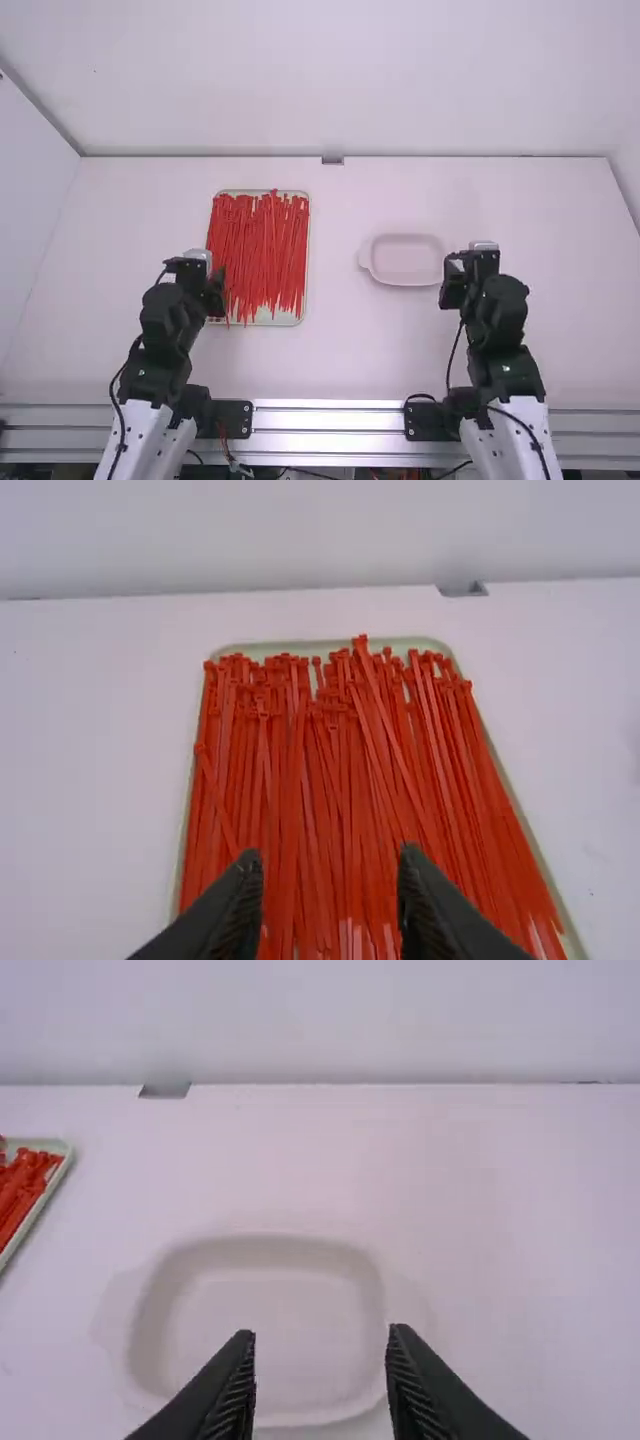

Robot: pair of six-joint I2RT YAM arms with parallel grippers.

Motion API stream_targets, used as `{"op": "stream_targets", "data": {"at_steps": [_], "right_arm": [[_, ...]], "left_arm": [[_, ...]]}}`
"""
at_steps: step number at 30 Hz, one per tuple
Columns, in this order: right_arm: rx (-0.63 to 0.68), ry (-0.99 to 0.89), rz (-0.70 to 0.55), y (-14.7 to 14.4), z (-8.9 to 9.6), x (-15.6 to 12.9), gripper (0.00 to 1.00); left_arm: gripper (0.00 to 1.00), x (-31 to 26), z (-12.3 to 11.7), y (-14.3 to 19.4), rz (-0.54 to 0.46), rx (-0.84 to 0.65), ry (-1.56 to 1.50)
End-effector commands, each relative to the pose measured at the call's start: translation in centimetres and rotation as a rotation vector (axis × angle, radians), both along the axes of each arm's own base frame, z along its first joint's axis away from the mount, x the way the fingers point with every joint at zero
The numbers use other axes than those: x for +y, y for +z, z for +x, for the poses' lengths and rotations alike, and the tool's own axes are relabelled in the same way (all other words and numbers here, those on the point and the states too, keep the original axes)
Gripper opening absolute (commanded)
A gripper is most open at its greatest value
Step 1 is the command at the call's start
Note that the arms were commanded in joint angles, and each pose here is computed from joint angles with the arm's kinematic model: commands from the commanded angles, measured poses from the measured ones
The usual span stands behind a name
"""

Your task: Fasten the cable tie

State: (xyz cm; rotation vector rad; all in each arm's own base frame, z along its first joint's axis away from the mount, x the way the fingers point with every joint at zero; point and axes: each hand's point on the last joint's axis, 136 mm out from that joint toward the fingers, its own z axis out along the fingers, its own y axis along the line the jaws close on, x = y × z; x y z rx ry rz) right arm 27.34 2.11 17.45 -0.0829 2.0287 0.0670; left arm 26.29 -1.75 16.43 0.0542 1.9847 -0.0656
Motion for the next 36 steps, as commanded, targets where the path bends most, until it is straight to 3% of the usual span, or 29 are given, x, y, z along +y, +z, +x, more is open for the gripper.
{"op": "stream_targets", "data": {"at_steps": [1, 6, 10, 21, 28, 32, 36], "right_arm": [[-0.003, 0.003, -0.006, 2.1, 1.2, 0.3, 0.40], [0.047, 0.026, -0.023, 3.0, 3.3, 1.3, 0.48], [0.067, 0.060, -0.023, 4.2, 6.1, 2.8, 0.57], [0.245, 0.181, -0.105, 2.4, 10.9, 7.2, 0.78], [0.413, 0.190, -0.109, -0.1, 11.4, 8.5, 0.87], [0.518, 0.164, -0.100, -1.4, 10.9, 8.4, 0.92], [0.574, 0.159, -0.103, -1.6, 10.3, 8.4, 0.95]], "left_arm": [[0.39, -0.7, 0.7, 1.4, -0.017, 0.011, -0.023], [0.48, -0.1, 1.9, 1.4, -0.006, 0.084, 0.025], [0.57, 0.5, 3.3, 1.5, -0.047, 0.157, 0.117], [0.77, -1.8, 6.6, 0.4, -0.034, 0.346, 0.039], [0.87, -2.4, 8.0, -0.4, -0.029, 0.455, 0.045], [0.92, -2.6, 9.2, 0.2, -0.011, 0.480, 0.035], [0.95, -2.1, 10.4, 0.9, -0.055, 0.480, 0.043]]}}
